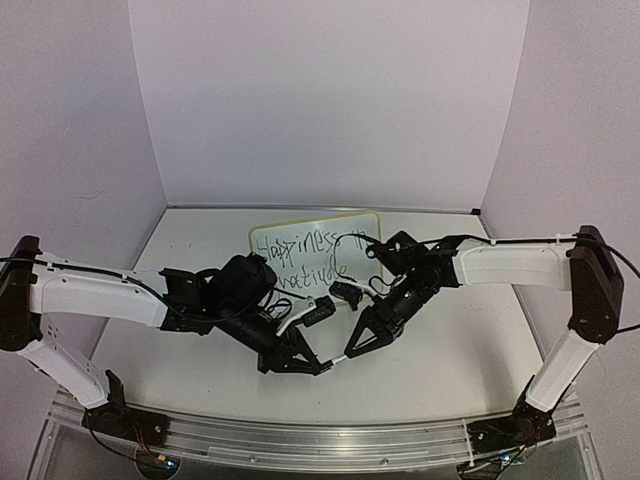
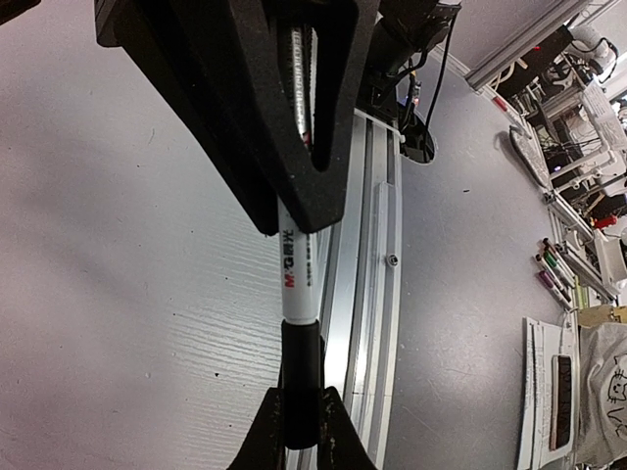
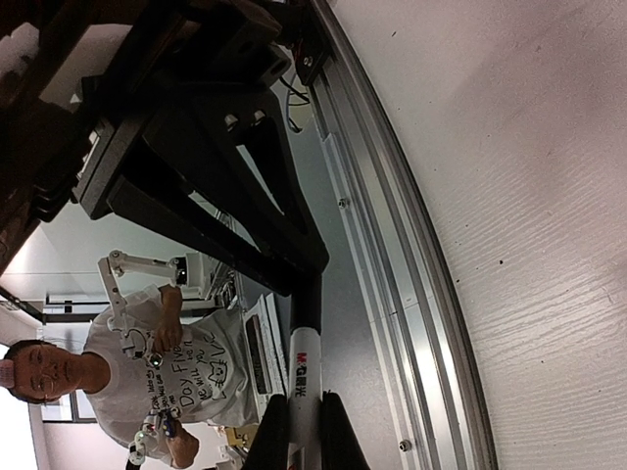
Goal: Write a sentence on the whiteboard
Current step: Insert the whiteboard marker without the cap into the pen cap.
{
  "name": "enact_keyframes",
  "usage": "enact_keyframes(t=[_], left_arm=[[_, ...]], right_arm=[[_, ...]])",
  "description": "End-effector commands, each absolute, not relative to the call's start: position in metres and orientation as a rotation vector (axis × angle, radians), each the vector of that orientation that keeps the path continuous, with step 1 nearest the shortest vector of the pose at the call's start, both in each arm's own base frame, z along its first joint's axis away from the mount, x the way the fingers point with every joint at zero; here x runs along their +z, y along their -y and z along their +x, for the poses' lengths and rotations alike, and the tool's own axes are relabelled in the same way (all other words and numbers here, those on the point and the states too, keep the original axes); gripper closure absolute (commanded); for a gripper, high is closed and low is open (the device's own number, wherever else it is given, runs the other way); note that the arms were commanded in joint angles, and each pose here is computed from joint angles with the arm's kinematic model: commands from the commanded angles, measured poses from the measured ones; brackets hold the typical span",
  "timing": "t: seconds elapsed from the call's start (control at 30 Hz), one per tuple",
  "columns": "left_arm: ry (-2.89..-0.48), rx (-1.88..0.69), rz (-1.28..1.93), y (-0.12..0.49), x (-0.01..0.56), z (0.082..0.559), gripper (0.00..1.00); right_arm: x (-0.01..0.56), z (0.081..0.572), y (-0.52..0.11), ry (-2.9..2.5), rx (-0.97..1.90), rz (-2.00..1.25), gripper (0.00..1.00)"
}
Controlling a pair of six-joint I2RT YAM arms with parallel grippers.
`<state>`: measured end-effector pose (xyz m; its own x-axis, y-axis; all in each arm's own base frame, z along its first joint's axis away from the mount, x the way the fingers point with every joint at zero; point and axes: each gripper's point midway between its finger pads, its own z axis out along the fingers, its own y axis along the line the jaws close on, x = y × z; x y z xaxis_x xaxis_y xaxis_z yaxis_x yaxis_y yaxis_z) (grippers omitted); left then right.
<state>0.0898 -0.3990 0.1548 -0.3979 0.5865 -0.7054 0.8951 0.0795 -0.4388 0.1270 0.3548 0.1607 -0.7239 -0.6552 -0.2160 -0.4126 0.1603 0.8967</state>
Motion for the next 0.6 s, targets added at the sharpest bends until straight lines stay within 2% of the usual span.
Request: enact_keyframes(t=[0.0, 0.57], left_arm=[[-1.656, -1.258, 1.378, 0.439, 0.237, 0.116, 1.00], [-1.549, -1.281, 1.346, 0.446, 0.264, 0.126, 1.00]], right_arm=[[0.181, 0.115, -0.375, 2.096, -1.684, 1.166, 1.00], [0.180, 0.109, -0.381, 2.065, -1.682, 1.186, 1.00]])
